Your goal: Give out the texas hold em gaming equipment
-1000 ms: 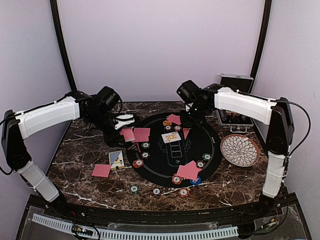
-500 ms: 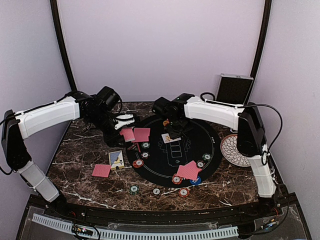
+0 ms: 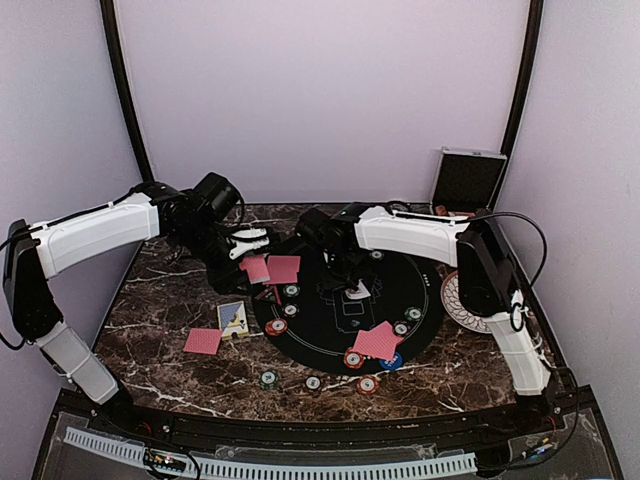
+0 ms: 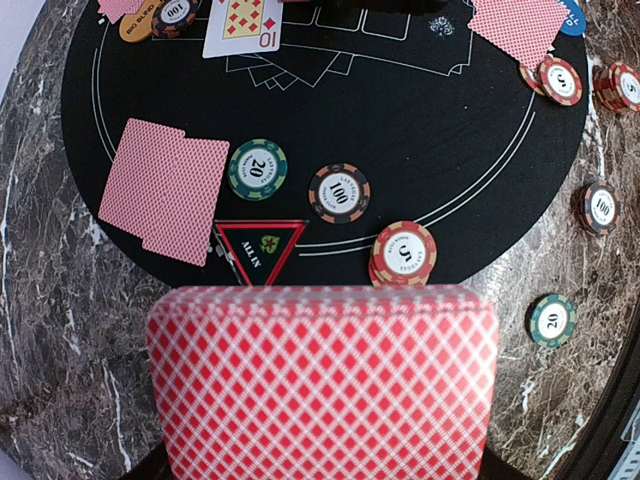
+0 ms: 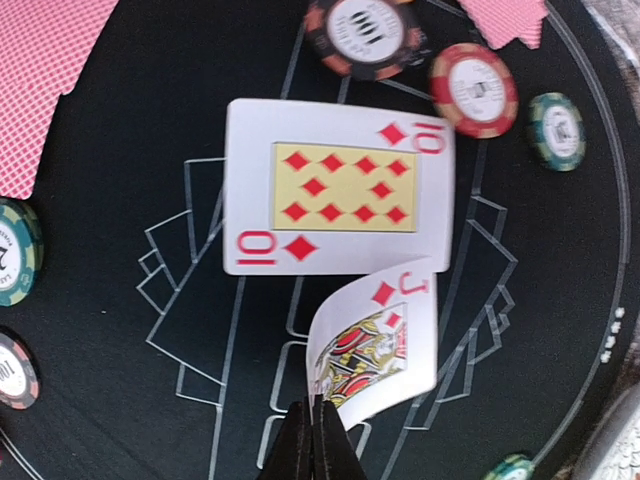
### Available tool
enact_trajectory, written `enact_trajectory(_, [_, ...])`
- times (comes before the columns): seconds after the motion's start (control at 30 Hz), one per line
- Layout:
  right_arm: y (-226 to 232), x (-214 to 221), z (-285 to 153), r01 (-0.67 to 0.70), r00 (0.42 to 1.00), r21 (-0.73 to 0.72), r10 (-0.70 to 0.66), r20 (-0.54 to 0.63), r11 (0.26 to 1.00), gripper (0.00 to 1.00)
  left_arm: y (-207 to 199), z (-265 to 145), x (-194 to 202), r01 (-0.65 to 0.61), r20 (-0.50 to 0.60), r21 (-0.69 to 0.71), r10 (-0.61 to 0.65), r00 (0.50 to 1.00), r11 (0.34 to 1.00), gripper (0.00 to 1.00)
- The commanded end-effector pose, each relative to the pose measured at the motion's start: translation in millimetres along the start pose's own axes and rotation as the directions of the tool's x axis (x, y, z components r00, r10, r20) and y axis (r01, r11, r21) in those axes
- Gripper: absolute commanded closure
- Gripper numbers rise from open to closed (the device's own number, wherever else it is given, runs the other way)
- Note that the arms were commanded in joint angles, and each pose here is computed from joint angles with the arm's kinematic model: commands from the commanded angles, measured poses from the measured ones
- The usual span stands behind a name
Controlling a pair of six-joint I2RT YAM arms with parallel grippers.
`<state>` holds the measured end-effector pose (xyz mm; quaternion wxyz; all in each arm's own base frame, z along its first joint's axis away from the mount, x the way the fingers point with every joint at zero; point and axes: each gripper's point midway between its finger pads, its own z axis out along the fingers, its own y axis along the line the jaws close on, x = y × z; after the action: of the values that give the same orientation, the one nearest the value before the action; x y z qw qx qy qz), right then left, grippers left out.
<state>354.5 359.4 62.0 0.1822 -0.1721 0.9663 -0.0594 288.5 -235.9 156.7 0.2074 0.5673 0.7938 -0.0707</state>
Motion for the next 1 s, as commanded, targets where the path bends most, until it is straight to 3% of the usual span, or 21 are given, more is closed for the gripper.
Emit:
enact_trajectory(0.0, [34,0,4,-0.034,0.999,-0.145,0.032,-0.017,0.989,0.94,0,-13,-5,0.002,0.029,-0.007,-0.002,1.0,1.0,1.0])
enact_trajectory(0.2, [58,-7,0,-0.074,0.997,-0.279,0.07,-0.024,0.957,0.78,0,-13,-5,0.003,0.029,-0.007,-0.003,1.0,1.0,1.0])
enact_trajectory(0.4, [52,-16,-12,-0.121,0.992,-0.358,0.121,-0.022,0.926,0.62,-1,-14,-4,0.002,0.028,-0.007,-0.002,1.0,1.0,1.0])
enact_trajectory(0.63, [15,-31,-37,-0.212,0.972,-0.472,0.235,-0.01,0.856,0.56,-2,-13,-2,0.004,0.026,-0.002,-0.004,1.0,1.0,1.0])
enact_trajectory(0.97, [-43,-16,-18,-0.388,0.908,-0.607,0.399,-0.124,0.694,0.51,-3,-13,-3,0.002,0.026,0.0,-0.002,1.0,1.0,1.0])
